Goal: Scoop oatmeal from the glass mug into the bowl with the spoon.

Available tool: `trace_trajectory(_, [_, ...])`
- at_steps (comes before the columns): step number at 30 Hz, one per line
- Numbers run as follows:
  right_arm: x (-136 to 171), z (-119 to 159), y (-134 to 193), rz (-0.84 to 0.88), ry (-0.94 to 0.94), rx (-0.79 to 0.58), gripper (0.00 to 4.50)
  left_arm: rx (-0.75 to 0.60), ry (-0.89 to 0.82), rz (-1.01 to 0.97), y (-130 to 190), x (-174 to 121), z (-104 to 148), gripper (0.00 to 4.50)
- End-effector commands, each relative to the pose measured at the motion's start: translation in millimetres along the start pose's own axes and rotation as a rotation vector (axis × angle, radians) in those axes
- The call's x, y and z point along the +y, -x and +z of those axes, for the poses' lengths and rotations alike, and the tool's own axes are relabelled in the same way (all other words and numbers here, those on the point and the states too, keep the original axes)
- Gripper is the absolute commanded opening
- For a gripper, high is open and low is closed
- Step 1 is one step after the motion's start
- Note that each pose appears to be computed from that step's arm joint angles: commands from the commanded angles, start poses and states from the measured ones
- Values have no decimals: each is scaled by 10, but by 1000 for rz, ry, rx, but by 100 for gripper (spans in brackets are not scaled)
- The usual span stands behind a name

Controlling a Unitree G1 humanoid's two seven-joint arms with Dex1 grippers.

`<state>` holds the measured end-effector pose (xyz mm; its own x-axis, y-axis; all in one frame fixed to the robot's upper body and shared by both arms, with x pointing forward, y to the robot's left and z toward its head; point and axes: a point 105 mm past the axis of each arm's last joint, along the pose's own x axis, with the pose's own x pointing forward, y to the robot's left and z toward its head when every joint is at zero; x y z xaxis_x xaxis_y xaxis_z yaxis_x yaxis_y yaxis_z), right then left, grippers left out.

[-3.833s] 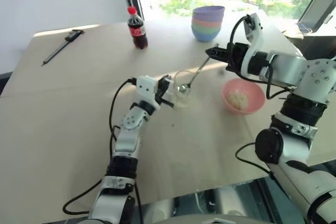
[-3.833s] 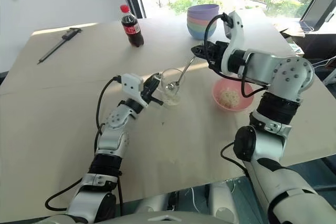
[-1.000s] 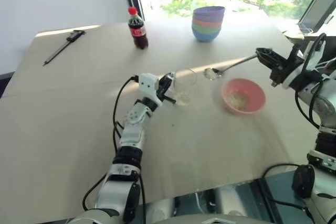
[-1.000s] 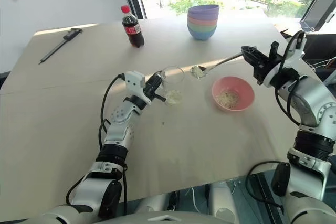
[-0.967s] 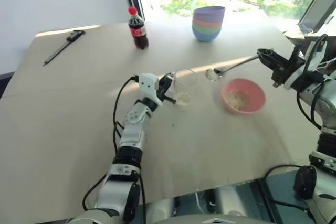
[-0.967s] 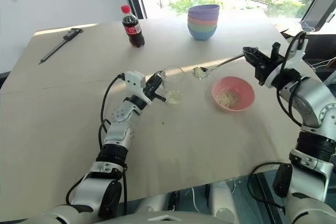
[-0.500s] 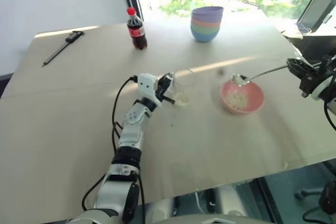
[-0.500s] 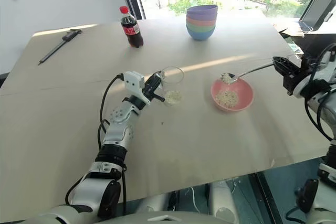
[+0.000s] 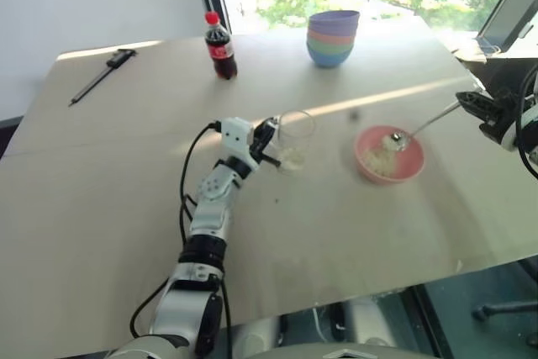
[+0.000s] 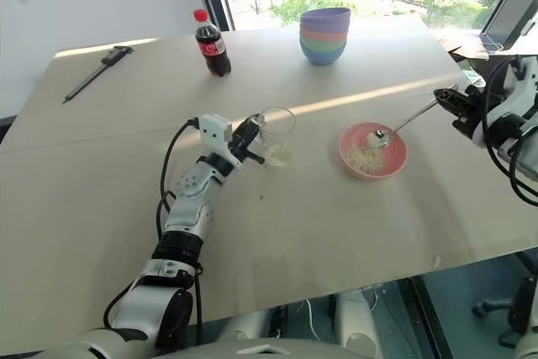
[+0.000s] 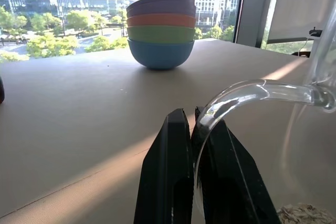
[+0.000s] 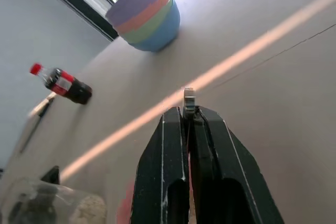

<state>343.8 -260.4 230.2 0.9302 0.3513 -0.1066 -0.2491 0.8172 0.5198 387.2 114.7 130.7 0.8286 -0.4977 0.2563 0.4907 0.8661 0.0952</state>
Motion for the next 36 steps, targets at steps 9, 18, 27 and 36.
trace_trajectory(9, [782,46,-103,196,694,45,0,44,-14,-2,85,0,-102,1])
trace_trajectory(18, [798,133,-127,223,768,34,0,48,-17,4,107,-6,-105,1])
trace_trajectory(27, [1457,319,-223,497,295,-129,0,50,-4,20,141,-7,-104,1])
trace_trajectory(36, [1817,18,-349,623,198,-56,0,50,-8,33,152,1,-91,1])
